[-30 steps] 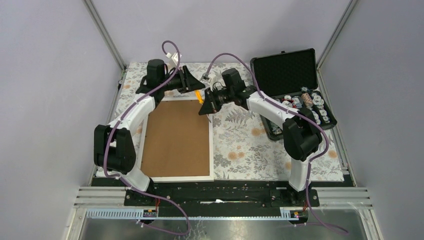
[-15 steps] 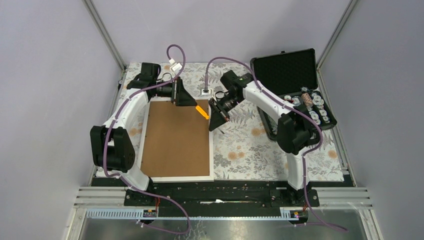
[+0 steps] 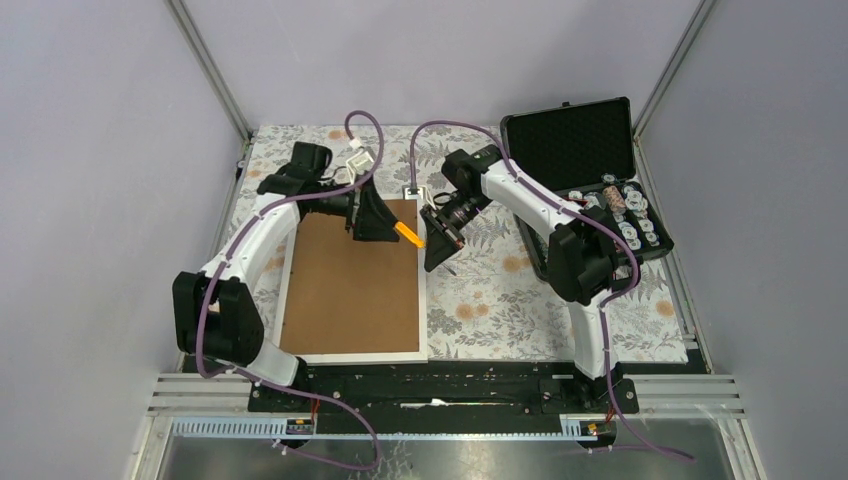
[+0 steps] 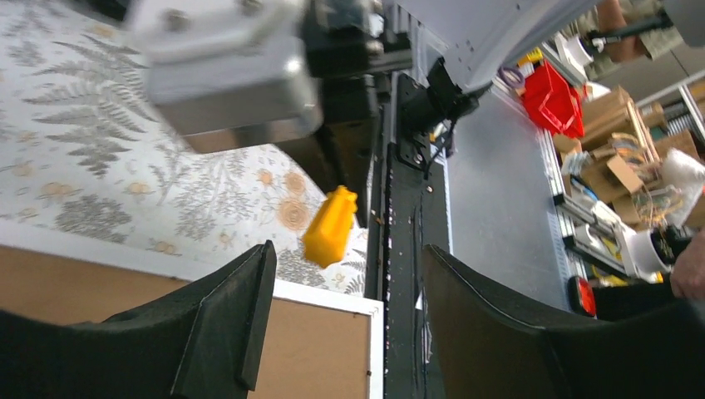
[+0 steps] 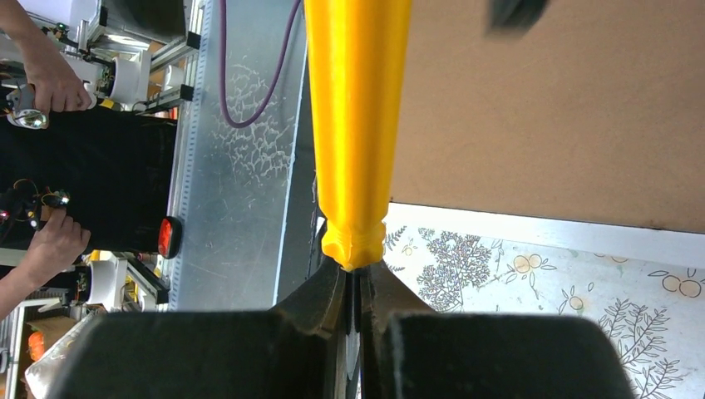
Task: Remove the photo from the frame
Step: Adjust the screwdriver.
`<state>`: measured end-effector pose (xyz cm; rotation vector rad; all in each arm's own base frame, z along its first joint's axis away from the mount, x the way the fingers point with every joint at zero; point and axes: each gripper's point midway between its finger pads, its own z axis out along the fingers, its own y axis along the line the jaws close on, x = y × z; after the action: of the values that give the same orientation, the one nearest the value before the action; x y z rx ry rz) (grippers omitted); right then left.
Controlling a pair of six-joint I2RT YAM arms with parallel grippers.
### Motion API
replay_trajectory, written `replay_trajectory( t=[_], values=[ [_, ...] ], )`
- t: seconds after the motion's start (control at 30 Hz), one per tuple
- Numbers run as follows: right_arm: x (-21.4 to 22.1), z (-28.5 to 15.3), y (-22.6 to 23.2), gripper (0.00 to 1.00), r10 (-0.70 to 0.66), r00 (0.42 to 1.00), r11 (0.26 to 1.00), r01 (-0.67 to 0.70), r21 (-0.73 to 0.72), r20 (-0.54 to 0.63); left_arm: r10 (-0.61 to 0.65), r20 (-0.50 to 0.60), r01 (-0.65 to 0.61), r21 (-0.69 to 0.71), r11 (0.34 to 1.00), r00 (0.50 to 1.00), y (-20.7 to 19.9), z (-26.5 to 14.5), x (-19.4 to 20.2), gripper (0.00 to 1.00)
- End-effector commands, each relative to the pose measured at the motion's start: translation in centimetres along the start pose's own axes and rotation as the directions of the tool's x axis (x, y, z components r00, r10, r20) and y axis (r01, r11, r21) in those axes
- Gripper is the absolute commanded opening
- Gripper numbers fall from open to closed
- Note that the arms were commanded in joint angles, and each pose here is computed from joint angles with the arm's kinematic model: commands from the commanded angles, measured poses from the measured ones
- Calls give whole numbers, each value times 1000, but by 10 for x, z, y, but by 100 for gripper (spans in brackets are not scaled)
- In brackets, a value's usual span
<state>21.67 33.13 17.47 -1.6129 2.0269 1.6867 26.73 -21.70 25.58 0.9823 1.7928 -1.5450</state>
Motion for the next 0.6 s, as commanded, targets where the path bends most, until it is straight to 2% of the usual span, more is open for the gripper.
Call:
replay_trajectory(
  t=[0.0,0.33,0.43,0.57],
  values=[
    [-13,-1,13,0,-41,999,998,43,-40,30,136,-30,-134,61,989,990,-25,17,6,70],
    [-15,5,17,0,-68,998,996,69,-65,10,172,-55,-168,73,983,984,-24,36,8,62],
    [-15,5,18,0,-72,997,995,72,-65,10,172,-46,-168,84,982,984,-24,39,6,54],
    [-15,5,18,1,-68,998,995,68,-67,7,172,-54,-167,80,983,984,-22,40,12,37]
  ],
)
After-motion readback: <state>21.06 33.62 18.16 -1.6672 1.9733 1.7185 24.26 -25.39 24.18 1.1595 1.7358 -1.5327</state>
